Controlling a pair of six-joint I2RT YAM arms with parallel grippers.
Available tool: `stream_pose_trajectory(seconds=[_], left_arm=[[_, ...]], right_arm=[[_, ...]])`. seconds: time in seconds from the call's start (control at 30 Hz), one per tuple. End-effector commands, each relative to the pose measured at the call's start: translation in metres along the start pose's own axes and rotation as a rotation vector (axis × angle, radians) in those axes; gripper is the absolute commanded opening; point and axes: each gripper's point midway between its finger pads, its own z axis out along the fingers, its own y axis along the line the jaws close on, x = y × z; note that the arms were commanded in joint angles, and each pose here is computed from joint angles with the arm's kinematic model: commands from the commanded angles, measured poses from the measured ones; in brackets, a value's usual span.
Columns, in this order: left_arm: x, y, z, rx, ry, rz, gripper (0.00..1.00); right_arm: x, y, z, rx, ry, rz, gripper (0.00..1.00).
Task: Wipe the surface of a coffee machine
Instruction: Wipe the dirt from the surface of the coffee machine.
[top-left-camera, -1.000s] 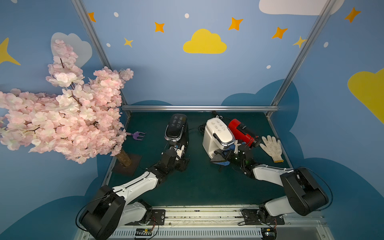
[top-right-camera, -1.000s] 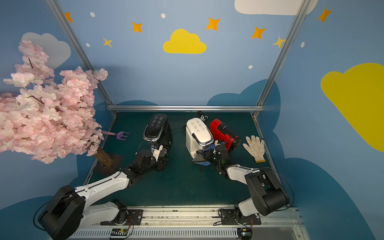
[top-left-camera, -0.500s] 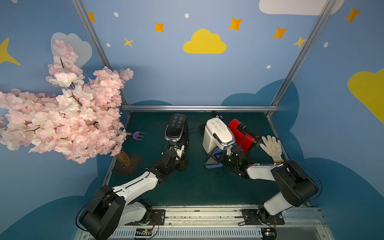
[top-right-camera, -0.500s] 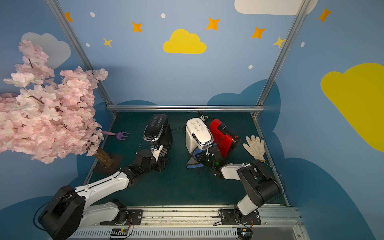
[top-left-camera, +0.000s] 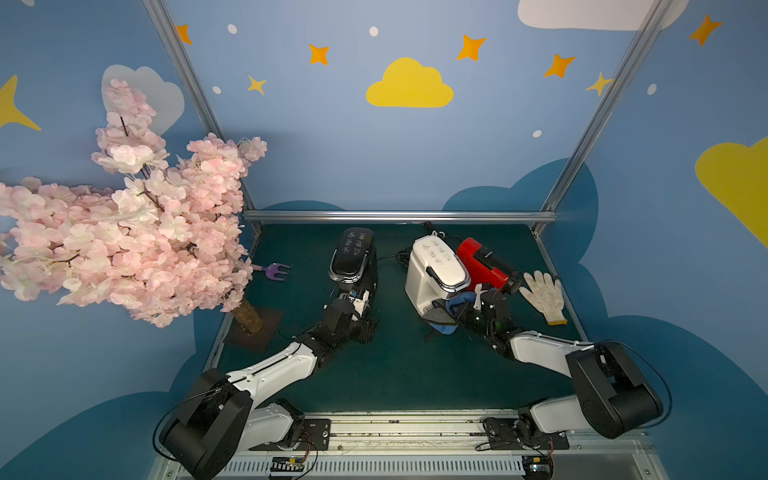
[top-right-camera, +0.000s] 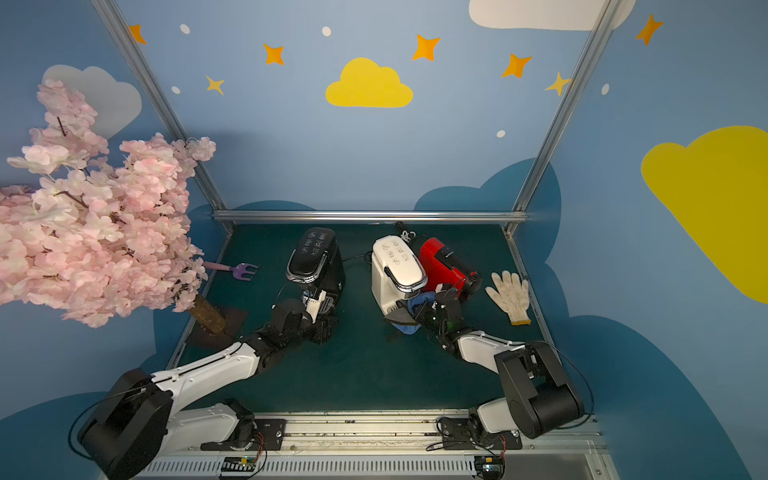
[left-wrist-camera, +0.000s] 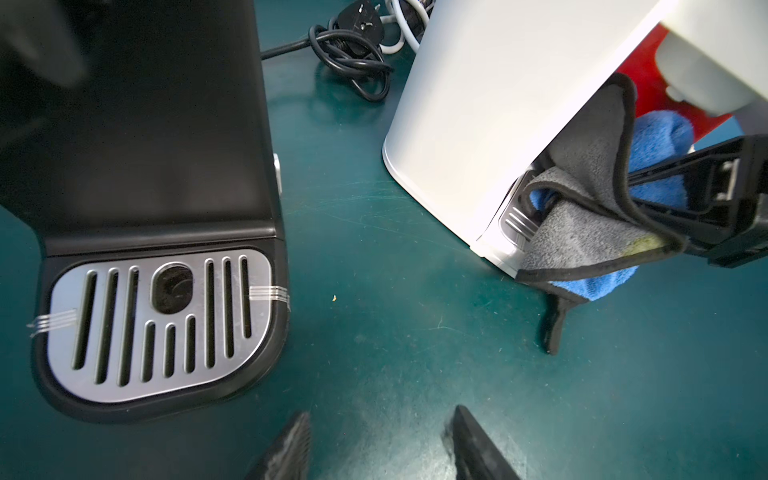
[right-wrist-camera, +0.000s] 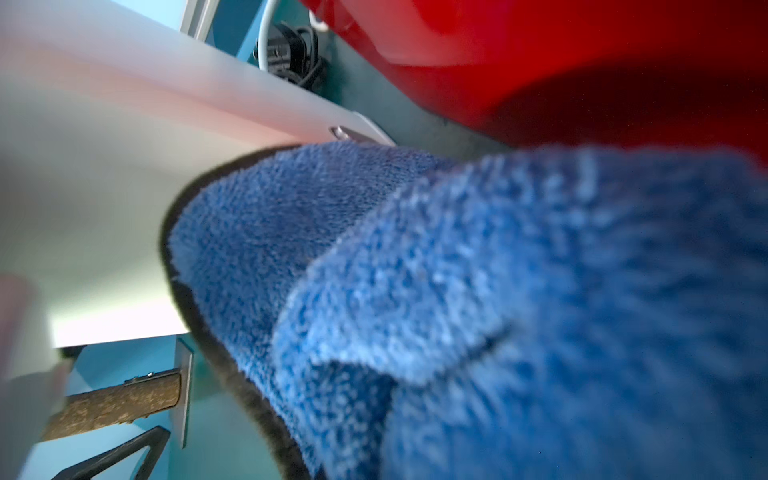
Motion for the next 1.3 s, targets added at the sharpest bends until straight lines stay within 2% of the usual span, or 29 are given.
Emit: stream_pose_trajectory(seconds=[0.0,0.17,0.47,0.73,0.93,1.07,1.27], left_arm=[[-0.01,-0.001,-0.002,0.003,-0.03,0.006,0.56],[-0.01,-0.002,-0.002,0.01,-0.031,0.002,0.56],[-0.01,-0.002,-0.002,0.01,-0.027,0.003,0.56],[-0.009,-0.003,-0.002,0.009,-0.025,0.006,0.56],[-0.01,-0.003,-0.002,0.013,-0.026,0.005,0.56],[-0.01,-0.003,-0.002,0.012,-0.028,0.004,0.56],[-0.011,-0.003,-0.003,0.011,-0.03,0.004,0.56]], right_arm=[[-0.023,-0.008,-0.013,0.055,-0.099,-0.009,0.0],[-0.012,0.005,-0.004,0.016,-0.006,-0.069,0.0],[0.043,0.034,0.039,-0.114,0.187,-0.092,0.0],[0.074,0.045,0.054,-0.124,0.247,-0.114,0.0],[0.062,0.034,0.044,-0.086,0.193,-0.114,0.0],[0.036,0.027,0.023,-0.066,0.129,-0.114,0.0],[-0.003,-0.001,-0.009,0.061,-0.017,-0.064,0.0]])
